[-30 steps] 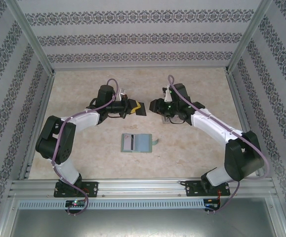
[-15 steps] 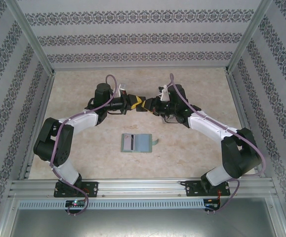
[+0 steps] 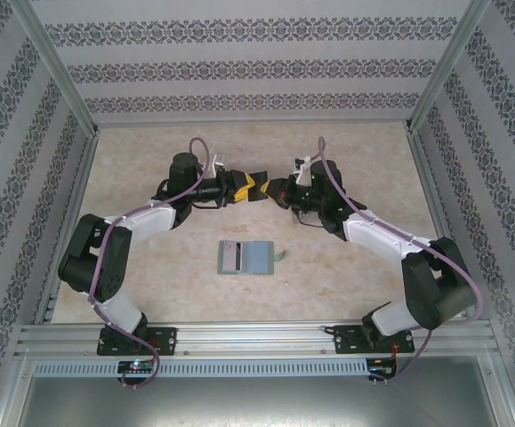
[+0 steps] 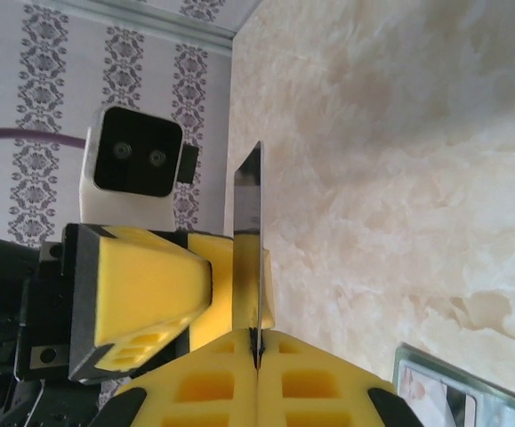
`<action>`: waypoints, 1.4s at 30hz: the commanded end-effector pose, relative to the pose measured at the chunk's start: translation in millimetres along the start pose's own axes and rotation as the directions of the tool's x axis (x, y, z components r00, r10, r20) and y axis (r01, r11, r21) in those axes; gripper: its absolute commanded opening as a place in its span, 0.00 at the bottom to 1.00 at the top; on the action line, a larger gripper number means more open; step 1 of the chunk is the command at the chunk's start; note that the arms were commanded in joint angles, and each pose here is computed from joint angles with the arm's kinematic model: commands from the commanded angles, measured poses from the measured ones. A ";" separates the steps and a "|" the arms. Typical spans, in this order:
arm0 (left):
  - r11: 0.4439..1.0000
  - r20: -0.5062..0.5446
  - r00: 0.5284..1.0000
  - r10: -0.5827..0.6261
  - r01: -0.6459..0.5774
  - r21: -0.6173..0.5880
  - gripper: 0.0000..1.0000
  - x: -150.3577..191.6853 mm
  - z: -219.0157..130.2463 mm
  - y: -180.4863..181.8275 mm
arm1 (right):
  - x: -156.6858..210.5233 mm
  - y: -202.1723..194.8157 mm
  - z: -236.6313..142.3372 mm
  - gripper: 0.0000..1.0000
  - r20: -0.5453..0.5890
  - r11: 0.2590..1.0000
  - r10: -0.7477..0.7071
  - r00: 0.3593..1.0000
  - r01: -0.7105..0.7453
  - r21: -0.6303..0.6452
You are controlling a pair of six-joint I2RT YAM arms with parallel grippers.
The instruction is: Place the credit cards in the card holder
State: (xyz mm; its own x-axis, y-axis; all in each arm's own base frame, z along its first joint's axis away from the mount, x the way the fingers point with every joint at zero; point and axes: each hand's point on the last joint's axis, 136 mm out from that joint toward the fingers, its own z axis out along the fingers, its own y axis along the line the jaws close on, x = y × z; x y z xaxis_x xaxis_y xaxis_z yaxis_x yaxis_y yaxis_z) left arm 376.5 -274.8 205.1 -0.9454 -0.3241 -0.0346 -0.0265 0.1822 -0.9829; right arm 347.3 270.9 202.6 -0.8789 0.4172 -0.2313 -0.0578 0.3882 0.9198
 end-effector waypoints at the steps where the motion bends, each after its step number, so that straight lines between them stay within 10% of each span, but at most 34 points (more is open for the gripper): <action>1: 0.991 -0.025 0.995 0.099 -0.096 0.097 0.24 8.3 -3.0 -34.8 | -12.1 0.2 -3.2 0.00 0.071 1.000 0.012 0.997 -0.012 -0.001; 11: 0.995 -0.002 0.996 0.094 -0.094 0.040 0.00 11.1 -7.2 -21.5 | -2.2 -20.7 -8.6 0.14 0.069 0.996 0.028 0.997 -0.034 0.080; 16: 0.968 -0.010 0.992 0.123 -0.122 -0.218 0.00 27.9 -25.8 31.8 | 23.0 -67.8 -18.9 0.38 0.035 0.938 -0.041 0.999 0.027 0.346; 27: 0.905 -0.065 0.987 0.150 -0.163 -0.392 0.00 90.6 -57.8 113.5 | 100.6 -125.2 -3.0 0.33 -0.246 0.783 -0.104 0.964 0.232 0.578; 42: 0.889 -0.064 0.973 0.220 -0.227 -0.398 0.00 105.5 -43.7 131.6 | 117.3 -166.1 -4.3 0.32 -0.316 0.662 -0.102 0.943 0.301 0.686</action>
State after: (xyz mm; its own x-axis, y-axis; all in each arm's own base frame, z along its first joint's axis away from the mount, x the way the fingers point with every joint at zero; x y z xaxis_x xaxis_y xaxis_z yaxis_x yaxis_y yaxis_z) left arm 250.0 -239.2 77.9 -0.9599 -0.2092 -0.1865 0.0203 0.6117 -0.7908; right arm 250.4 251.2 24.9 -0.9733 0.1280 -0.1905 0.0523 0.9319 0.3589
